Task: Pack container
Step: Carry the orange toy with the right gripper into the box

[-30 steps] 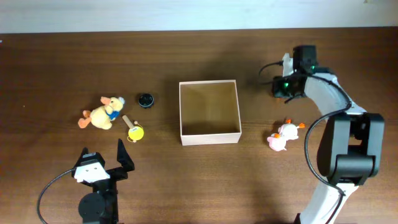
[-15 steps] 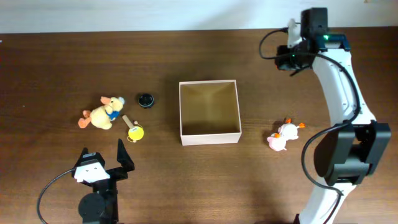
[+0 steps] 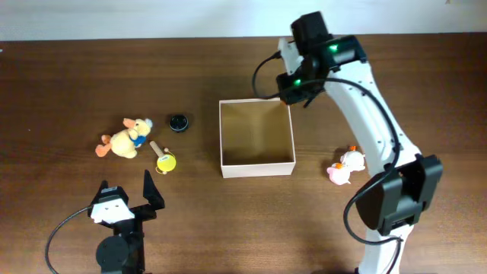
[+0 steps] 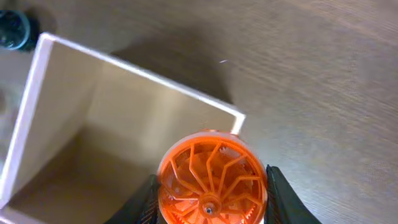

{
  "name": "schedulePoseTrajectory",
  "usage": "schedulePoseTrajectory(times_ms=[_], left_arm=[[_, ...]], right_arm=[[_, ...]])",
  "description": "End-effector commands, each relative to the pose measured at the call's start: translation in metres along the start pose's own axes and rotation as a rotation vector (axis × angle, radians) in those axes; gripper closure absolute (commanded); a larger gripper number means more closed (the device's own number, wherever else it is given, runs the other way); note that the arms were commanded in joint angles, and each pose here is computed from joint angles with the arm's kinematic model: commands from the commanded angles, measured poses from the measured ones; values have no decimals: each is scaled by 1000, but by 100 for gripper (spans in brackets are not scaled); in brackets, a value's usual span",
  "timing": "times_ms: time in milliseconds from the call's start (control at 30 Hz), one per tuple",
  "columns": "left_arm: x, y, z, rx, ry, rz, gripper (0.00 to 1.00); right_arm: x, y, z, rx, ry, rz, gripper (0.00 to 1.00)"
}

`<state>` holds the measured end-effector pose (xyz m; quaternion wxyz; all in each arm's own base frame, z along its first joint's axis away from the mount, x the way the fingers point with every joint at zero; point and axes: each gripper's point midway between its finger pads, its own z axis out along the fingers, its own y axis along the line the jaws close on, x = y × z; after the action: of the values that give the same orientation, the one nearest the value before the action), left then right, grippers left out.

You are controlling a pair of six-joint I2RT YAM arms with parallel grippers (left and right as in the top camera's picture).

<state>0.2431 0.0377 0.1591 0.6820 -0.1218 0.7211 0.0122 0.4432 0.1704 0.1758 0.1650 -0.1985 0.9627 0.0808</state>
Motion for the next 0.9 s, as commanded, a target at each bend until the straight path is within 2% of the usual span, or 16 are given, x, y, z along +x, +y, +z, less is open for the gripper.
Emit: schedulePoseTrajectory(times_ms=[0, 867], left_arm=[[1, 0, 0, 2, 2, 16, 1], [1, 0, 0, 2, 2, 16, 1]], right_arm=[[-6, 22, -3, -16, -17, -56, 79], [37, 26, 77, -28, 77, -69, 78]])
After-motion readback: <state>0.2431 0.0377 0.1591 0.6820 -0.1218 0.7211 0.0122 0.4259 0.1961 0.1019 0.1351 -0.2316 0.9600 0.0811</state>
